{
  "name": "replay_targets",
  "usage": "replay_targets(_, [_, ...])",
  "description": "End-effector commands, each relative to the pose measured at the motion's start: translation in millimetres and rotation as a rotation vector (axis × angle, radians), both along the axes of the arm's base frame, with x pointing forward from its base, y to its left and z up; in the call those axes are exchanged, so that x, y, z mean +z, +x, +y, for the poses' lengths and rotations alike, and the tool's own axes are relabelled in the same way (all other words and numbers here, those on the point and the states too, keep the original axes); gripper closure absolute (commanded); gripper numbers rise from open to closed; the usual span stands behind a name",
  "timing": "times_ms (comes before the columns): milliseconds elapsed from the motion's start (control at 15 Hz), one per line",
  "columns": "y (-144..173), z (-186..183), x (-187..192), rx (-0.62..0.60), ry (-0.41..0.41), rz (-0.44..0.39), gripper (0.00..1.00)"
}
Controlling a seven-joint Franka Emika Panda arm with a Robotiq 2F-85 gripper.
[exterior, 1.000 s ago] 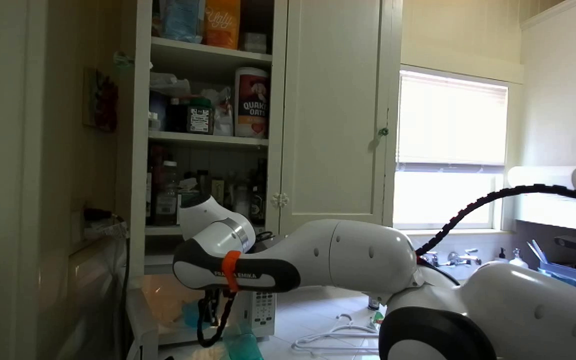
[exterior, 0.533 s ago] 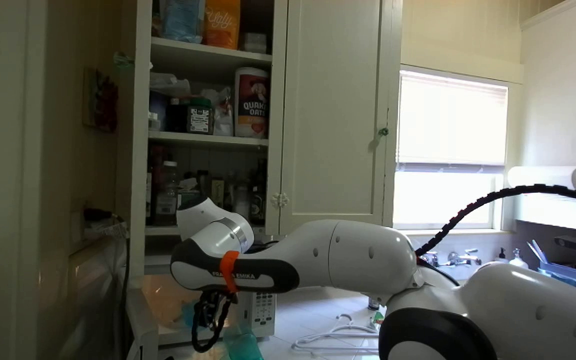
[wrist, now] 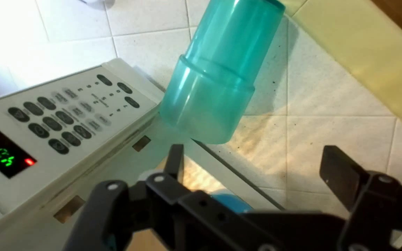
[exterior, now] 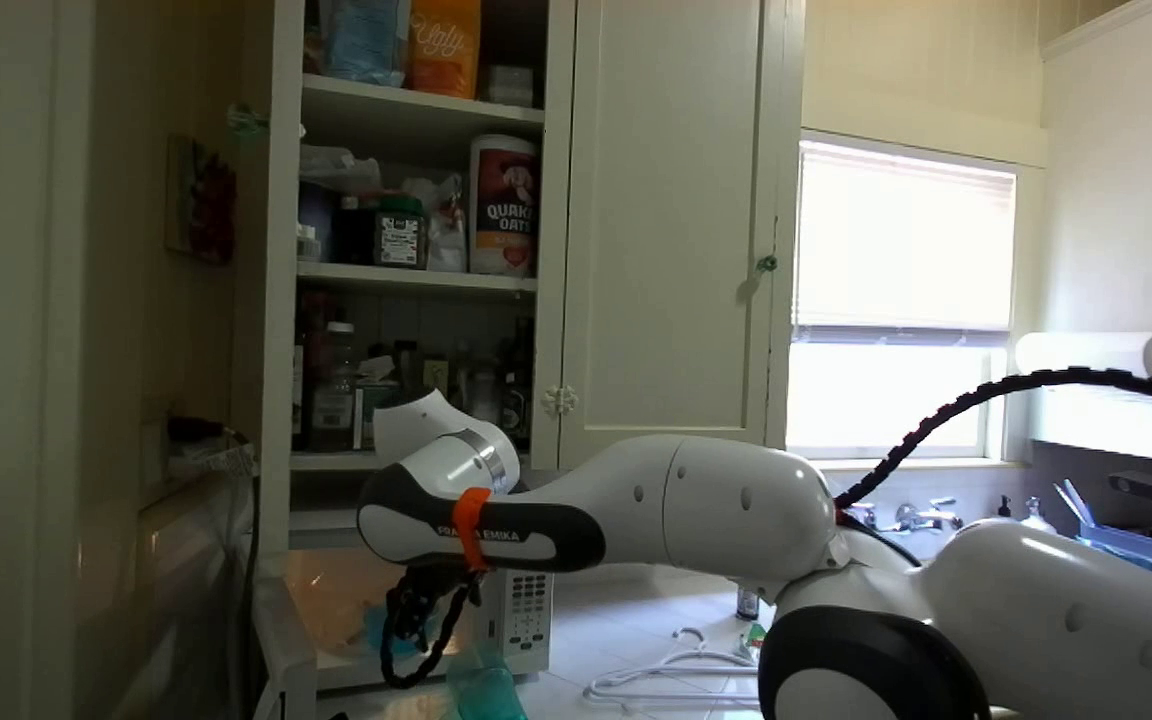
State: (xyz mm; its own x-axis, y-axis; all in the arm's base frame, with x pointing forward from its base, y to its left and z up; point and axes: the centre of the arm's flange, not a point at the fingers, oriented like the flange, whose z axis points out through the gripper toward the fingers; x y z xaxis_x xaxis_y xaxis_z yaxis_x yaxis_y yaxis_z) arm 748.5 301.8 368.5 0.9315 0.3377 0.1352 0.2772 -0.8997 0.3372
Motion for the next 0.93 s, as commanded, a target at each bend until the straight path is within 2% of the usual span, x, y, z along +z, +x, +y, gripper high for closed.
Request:
replay_targets(0, [-45,-43,-22,-0.154,0.116,-0.030,0.00])
replay_targets(133, [-51,-57,-31,-0.242,0.167,-0.021,0.00])
replay_targets(533, [-53,-62,-43,-0.506,0.302,-0.031,0.00])
replay_targets(600, [-52,-63,-43,-0.522,0.313,-0.024,0.00])
replay_targets(667, [-52,-62,-42,-0.489,0.317,-0.013,0.00])
replay_targets(733, [-53,-61,-39,-0.391,0.328,-0.005,0.00])
replay_targets(800, [17,-34,-25,-0.455,0.270,-0.013,0.00])
replay_targets(867, [18,-33,-23,-0.431,0.280,-0.015,0.00])
